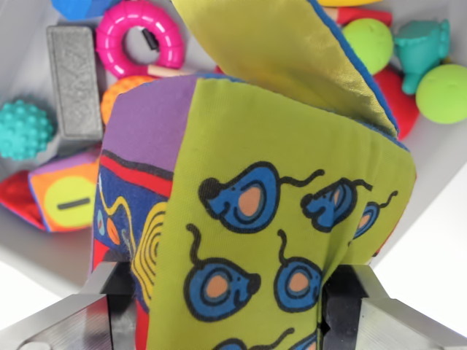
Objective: Pick an object from the bin
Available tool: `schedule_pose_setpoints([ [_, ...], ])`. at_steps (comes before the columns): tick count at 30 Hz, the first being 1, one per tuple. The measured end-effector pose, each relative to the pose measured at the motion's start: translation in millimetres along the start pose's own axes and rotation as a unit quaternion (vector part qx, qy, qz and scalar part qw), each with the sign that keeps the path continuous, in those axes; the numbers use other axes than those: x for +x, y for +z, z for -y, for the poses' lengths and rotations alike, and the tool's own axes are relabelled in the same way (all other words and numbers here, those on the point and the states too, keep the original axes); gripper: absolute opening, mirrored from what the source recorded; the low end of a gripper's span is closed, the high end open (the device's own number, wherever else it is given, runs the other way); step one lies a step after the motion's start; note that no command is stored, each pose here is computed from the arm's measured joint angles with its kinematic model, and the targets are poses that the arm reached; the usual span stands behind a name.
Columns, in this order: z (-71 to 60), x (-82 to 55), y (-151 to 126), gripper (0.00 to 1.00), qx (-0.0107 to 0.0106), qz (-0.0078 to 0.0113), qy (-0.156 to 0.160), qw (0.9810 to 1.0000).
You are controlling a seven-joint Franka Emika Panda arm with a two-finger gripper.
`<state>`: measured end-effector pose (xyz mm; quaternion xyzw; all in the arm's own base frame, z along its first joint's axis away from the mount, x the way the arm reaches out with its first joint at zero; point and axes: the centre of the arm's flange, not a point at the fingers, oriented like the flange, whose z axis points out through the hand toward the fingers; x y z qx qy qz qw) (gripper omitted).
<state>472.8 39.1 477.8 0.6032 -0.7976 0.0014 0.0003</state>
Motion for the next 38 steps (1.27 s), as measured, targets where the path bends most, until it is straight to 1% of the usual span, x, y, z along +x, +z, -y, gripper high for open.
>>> schedule_pose_setpoints([
  [4,-0.1,0.1,-11,0.00,0.0004,0.0001,0.000,1.0000],
  [7,0.0,0.1,-19,0.00,-0.0003,-0.0001,0.000,1.0000],
  [10,0.2,0.0,-25,0.00,0.0000,0.0000,0.000,1.0000],
  [14,0.1,0.1,-34,0.00,-0.0003,-0.0001,0.000,1.0000],
  [18,0.3,0.0,-39,0.00,0.0001,0.0000,0.000,1.0000],
  [26,0.3,0.1,-44,0.00,-0.0001,0.0000,0.000,1.0000],
  [33,0.6,0.0,-43,0.00,-0.0009,-0.0003,0.000,1.0000],
  [38,0.6,-0.1,-43,0.00,-0.0011,-0.0004,0.000,1.0000],
])
